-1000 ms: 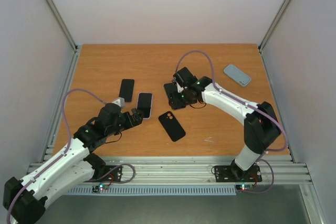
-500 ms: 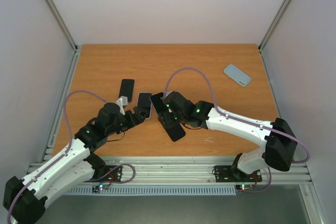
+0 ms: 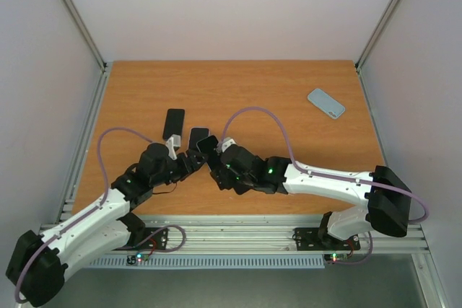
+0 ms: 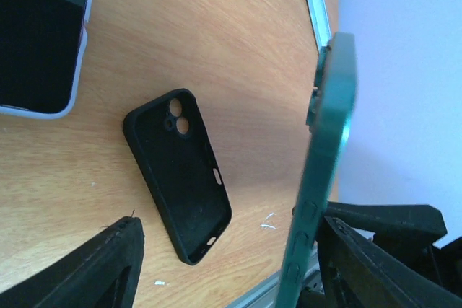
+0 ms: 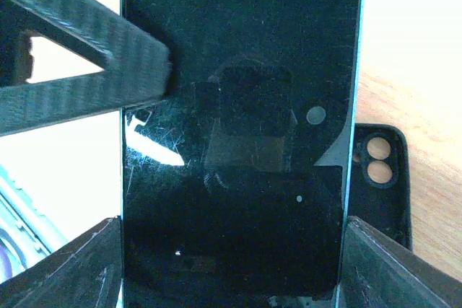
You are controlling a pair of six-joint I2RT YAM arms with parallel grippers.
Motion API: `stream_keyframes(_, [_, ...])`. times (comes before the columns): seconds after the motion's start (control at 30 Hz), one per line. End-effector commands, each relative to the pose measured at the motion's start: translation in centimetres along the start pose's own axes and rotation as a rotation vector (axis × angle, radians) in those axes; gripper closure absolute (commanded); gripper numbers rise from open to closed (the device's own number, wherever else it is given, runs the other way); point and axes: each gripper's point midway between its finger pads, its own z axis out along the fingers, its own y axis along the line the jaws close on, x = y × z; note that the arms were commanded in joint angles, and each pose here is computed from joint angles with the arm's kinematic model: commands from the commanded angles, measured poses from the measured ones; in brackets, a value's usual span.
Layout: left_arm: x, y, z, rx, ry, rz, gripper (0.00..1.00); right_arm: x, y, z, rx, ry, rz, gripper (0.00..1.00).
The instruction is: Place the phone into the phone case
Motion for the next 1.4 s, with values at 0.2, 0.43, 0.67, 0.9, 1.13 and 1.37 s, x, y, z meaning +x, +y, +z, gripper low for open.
stream_keyframes(0.2, [0.1,-2.3,0.8,0.163,0.010,-0.035,0.50,-3.6,1.2,-1.2,-0.026,-0.185,0.063,0.77])
stream_keyframes(0.43, [0.5,-2.6,0.9,0.194,0.030,-0.038,0.69,-3.7,1.2,-1.2,-0.034,-0.200,0.090,0.76])
stream_keyframes(0.67, [1.1,-2.5,1.3,0.203,0.052,-0.030,0.91,-4.0,1.5,-1.1,-0.045,-0.209,0.099,0.74])
stream_keyframes(0.9, [0.9,-1.7,1.2,0.160,0.028,-0.015,1.00,-3.1,0.9,-1.1,-0.025,-0.180,0.067,0.58])
stream_keyframes(1.13, [0.1,0.5,0.3,0.040,-0.040,0.009,1.00,-1.3,-1.3,-1.3,0.013,-0.095,0.004,0.32])
stream_keyframes(1.37, [-0.1,2.6,0.2,-0.060,-0.053,0.015,1.00,1.2,-3.5,-1.2,-0.012,0.007,0.022,0.12])
